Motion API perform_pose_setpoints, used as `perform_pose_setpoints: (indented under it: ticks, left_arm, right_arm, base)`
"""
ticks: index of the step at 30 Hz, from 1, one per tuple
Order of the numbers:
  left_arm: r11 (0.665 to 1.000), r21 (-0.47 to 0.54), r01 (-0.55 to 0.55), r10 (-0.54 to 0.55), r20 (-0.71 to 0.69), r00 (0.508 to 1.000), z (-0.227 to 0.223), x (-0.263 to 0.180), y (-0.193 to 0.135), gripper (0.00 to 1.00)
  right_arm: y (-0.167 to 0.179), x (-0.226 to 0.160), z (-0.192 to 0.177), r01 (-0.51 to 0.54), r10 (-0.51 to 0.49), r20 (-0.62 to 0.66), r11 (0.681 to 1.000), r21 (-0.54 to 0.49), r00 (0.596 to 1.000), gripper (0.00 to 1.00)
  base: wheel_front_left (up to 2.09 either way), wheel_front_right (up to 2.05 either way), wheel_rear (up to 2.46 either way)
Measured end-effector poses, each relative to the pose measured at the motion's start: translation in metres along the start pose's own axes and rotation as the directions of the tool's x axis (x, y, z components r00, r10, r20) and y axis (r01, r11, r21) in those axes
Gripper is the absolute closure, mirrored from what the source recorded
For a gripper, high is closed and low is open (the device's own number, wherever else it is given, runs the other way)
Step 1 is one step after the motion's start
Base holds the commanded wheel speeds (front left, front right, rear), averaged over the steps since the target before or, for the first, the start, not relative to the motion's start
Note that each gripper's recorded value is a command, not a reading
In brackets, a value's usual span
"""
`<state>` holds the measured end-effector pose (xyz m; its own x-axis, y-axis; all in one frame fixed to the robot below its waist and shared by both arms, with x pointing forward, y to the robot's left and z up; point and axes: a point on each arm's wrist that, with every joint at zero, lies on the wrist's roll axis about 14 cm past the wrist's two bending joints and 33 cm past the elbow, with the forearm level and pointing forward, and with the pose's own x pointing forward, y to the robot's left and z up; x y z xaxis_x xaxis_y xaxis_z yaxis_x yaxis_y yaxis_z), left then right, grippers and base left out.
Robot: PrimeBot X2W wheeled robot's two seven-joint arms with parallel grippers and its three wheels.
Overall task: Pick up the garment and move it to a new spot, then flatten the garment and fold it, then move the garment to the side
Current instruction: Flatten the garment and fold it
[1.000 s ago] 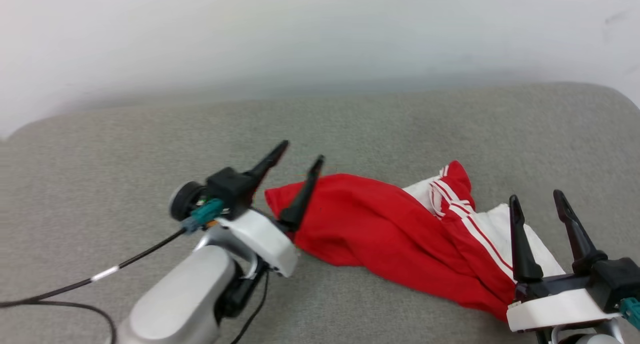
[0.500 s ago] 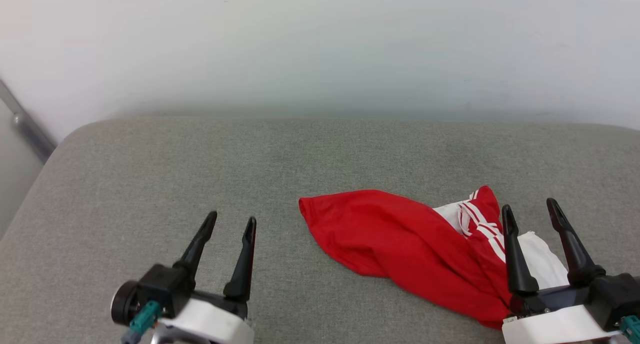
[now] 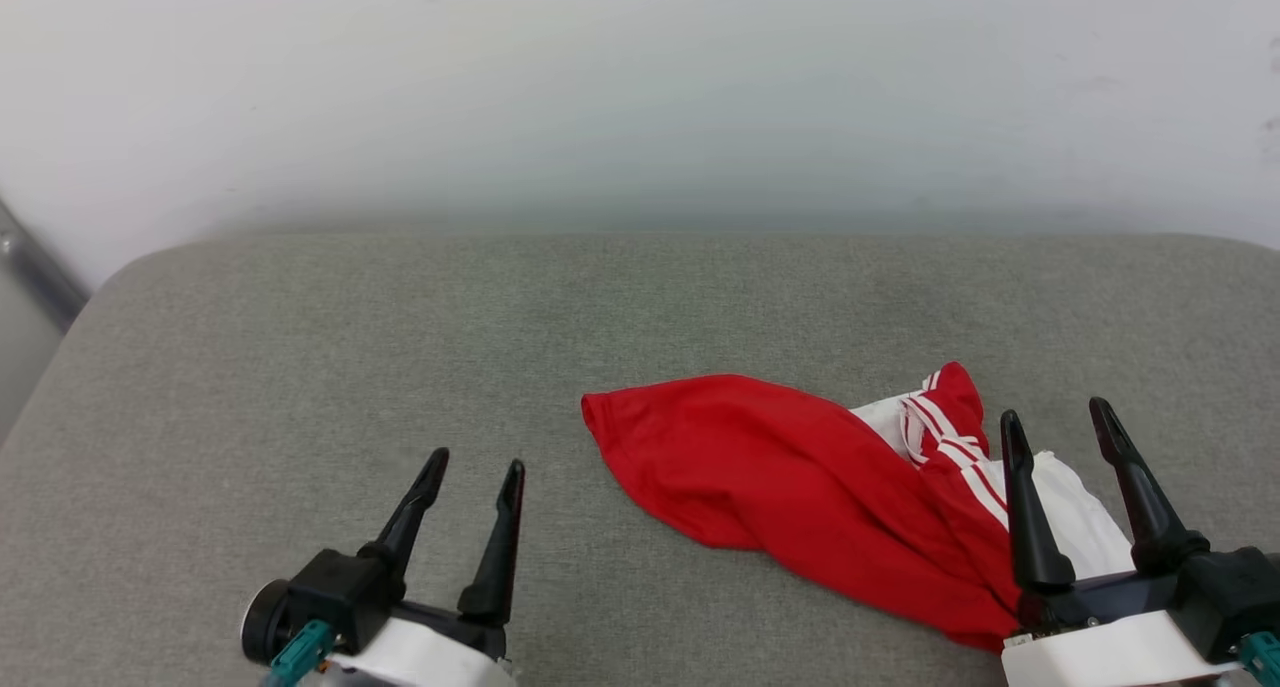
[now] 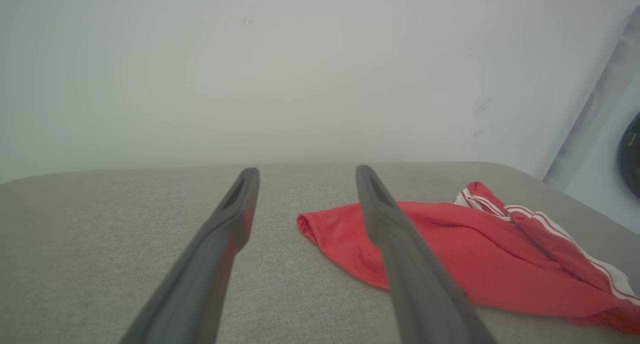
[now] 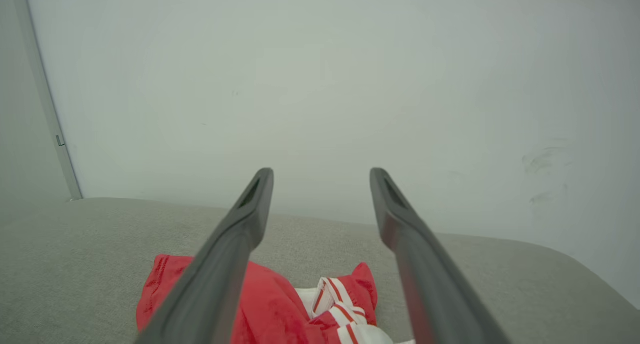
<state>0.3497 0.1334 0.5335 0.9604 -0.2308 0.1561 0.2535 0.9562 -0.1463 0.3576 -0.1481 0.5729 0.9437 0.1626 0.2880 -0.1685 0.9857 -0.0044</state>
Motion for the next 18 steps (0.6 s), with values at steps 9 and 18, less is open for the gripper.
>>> perform_pose_setpoints:
  ticks: [9,18]
  left_arm:
    - [0.979,0.04,0.199,-0.192,-0.133,0.972,-0.007,0.058,-0.022,0.0]
    - [0.924,0.063,0.377,-0.292,-0.519,0.803,-0.046,0.13,-0.027,0.0]
  right_arm:
    - [-0.018,0.002,-0.012,0.047,-0.048,-0.033,0.999,-0.021,0.998,0.0]
    - [-0.04,0.021,-0.034,0.098,-0.101,-0.074,0.994,-0.045,0.992,0.0]
  base:
    - [0.0,0.0,0.0]
    - [0.0,0.0,0.0]
